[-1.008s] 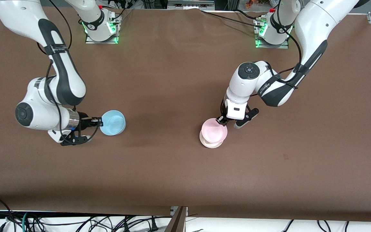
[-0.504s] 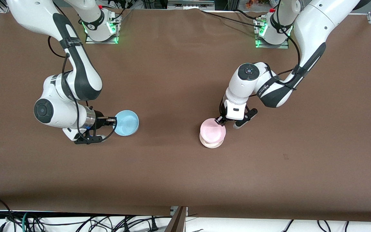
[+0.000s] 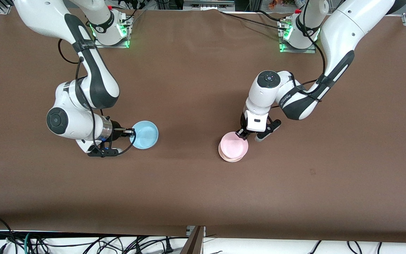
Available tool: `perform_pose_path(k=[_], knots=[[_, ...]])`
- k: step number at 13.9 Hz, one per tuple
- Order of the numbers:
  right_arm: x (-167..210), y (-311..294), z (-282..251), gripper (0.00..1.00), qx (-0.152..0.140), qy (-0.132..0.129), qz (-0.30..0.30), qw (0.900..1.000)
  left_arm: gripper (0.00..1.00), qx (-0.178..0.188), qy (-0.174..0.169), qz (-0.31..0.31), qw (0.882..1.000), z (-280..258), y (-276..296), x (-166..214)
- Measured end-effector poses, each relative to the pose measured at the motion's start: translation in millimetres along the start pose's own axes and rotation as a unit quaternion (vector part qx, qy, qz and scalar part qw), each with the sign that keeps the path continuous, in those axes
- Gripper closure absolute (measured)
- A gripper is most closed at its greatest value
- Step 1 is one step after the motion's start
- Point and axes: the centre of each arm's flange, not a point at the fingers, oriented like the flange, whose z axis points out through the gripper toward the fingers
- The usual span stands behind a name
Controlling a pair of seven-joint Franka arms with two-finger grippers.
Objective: Stack pink and blue bowls on white bowl
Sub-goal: 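Release the pink bowl while the right gripper carries the blue bowl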
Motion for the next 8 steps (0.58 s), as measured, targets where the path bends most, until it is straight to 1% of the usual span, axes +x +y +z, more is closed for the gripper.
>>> perform_pose_path(k=[4, 7, 8], knots=[[-2.1, -33.6, 4.2, 0.98, 0.006, 0.002, 0.025, 1.000, 0.97, 0.000, -0.002, -0.002, 1.000, 2.9, -0.6, 0.1], [-1.8, -40.0, 5.9, 0.98, 0.007, 0.002, 0.030, 1.000, 0.97, 0.000, -0.003, -0.004, 1.000, 4.1, -0.8, -0.3], [-1.7, -40.0, 6.0, 0.98, 0.007, 0.002, 0.031, 0.999, 0.94, -0.001, -0.002, -0.006, 1.000, 3.4, 0.2, 0.5]])
